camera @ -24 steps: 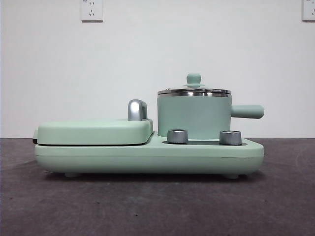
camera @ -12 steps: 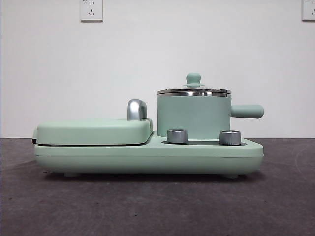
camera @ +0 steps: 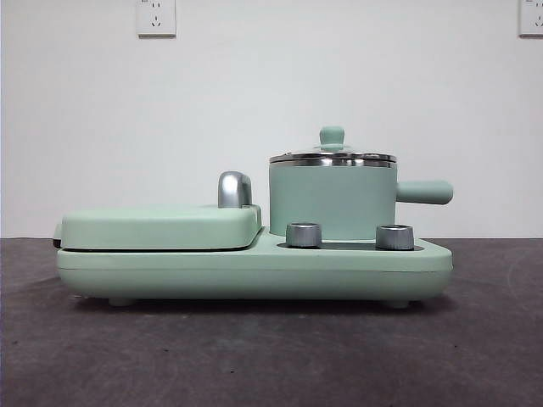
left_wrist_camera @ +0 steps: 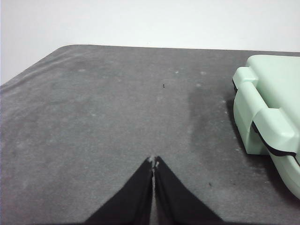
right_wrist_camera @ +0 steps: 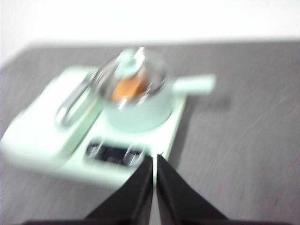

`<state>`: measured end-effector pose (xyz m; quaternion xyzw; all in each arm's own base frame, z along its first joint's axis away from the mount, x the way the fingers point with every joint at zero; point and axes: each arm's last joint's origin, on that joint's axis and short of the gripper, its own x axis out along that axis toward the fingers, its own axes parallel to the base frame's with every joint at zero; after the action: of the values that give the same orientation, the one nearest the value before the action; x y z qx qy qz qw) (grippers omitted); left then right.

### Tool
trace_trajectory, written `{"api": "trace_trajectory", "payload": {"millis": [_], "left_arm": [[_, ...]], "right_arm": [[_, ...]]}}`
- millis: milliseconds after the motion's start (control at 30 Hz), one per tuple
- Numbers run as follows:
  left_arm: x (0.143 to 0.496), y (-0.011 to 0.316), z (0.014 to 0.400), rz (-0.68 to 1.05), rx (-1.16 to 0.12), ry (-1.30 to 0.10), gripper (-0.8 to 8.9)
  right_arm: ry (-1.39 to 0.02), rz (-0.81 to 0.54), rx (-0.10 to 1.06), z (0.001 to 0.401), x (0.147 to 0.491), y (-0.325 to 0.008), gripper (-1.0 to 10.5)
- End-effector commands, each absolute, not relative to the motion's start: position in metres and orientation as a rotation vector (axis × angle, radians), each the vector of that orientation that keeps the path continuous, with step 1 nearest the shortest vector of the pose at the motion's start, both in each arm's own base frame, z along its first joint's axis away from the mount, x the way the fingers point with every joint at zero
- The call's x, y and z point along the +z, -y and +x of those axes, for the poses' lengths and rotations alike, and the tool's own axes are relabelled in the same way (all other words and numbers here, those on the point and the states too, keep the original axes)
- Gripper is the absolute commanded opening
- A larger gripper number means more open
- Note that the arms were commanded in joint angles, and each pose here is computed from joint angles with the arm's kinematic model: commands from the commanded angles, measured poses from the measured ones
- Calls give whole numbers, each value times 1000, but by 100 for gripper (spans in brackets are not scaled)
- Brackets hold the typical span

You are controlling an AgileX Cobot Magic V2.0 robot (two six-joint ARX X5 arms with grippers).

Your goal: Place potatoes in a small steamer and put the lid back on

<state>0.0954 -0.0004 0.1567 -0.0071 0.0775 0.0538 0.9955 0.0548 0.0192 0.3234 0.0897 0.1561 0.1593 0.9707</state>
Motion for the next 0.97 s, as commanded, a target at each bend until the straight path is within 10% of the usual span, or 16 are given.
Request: {"api": "trace_trajectory", "payload": {"millis": [33,467,967], "left_arm": [[152,0,96,-22,108,-161,6],[152,0,96,-22,108,-162,6],[153,1,96,-22,107,-155,6]], "right_arm": [[-188,194,214,62,294,-13,8],[-294,109,-111,91,152,3,8],[-156,62,-47,96,151,-1,8]]}}
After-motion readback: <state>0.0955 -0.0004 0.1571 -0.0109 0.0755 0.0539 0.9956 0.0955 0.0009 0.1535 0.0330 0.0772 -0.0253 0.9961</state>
